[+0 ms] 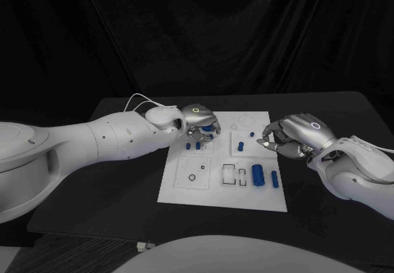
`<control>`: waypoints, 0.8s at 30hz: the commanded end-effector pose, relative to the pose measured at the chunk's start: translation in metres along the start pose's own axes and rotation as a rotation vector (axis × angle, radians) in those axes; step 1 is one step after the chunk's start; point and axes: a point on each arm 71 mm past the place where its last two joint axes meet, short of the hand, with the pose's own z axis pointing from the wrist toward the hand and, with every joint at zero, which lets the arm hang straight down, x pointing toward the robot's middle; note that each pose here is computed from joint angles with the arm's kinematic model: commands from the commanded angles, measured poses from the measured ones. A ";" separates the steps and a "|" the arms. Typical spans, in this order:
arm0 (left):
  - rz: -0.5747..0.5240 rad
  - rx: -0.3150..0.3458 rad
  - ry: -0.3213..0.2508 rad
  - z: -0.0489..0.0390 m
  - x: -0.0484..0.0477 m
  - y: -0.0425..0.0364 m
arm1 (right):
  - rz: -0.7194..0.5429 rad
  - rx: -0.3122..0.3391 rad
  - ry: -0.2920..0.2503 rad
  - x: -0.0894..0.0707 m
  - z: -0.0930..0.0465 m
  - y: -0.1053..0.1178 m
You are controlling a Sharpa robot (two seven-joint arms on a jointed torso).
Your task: Assemble the parts on the task board
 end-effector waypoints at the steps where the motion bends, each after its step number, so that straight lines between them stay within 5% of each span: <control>1: 0.001 0.007 0.008 0.0020 0.0023 -0.0009 | 0.006 0.014 0.007 0.001 0.000 -0.002; 24: -0.001 0.005 0.018 0.0049 0.0106 -0.0003 | 0.009 0.018 0.022 0.004 0.001 -0.002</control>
